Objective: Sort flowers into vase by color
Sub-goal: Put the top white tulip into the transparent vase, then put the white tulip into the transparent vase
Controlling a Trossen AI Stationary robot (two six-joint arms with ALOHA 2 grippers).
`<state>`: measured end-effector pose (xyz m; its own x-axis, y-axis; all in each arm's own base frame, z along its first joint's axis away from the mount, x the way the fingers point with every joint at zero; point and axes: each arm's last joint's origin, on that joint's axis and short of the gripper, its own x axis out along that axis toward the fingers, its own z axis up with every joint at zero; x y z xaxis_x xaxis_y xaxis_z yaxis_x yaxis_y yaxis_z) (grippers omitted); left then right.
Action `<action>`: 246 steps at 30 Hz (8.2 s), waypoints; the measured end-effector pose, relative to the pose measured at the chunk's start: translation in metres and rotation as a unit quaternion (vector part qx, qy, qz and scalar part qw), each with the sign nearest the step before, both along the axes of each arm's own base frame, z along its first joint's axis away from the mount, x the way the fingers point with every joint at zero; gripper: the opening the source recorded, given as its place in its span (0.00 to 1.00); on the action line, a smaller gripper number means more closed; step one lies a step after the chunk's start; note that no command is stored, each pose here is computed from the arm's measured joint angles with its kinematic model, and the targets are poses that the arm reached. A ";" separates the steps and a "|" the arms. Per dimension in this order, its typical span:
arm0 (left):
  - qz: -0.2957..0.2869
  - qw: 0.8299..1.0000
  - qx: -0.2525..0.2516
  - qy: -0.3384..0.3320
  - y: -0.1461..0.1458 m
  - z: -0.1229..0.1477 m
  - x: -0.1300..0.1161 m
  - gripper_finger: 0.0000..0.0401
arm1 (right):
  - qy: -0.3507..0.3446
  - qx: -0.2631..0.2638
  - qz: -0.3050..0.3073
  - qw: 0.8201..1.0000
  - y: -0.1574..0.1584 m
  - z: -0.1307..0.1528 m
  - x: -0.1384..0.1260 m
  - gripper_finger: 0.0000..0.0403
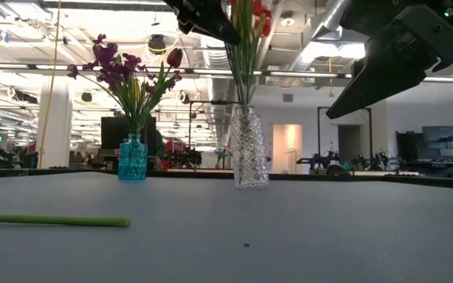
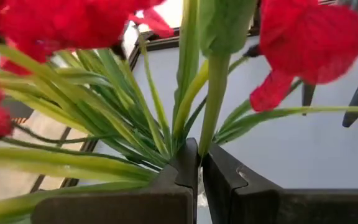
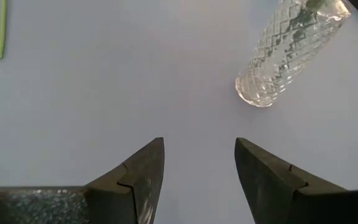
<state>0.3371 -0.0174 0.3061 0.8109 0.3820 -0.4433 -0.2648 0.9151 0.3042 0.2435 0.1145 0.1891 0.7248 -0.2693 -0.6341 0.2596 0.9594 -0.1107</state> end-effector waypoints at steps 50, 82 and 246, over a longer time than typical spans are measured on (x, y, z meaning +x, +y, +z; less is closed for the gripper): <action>-0.016 0.991 -0.120 0.052 0.035 -0.035 0.016 0.00 | -0.005 0.008 -0.004 1.000 0.001 0.000 0.000 0.55; 0.005 0.989 -0.123 0.078 0.035 -0.045 0.016 0.22 | 0.001 0.006 0.019 1.000 0.013 -0.001 -0.008 0.55; 0.002 0.841 -0.533 0.094 -0.119 -0.111 0.012 0.00 | 0.068 -0.375 0.237 0.893 0.090 -0.025 0.075 0.04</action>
<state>0.3490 -0.1363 0.1948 0.6881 -0.3101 -0.6560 -0.3078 0.6940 -0.6509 0.3187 0.2041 0.1639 0.8002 -0.3391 -0.4946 -0.2209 0.6000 -0.7689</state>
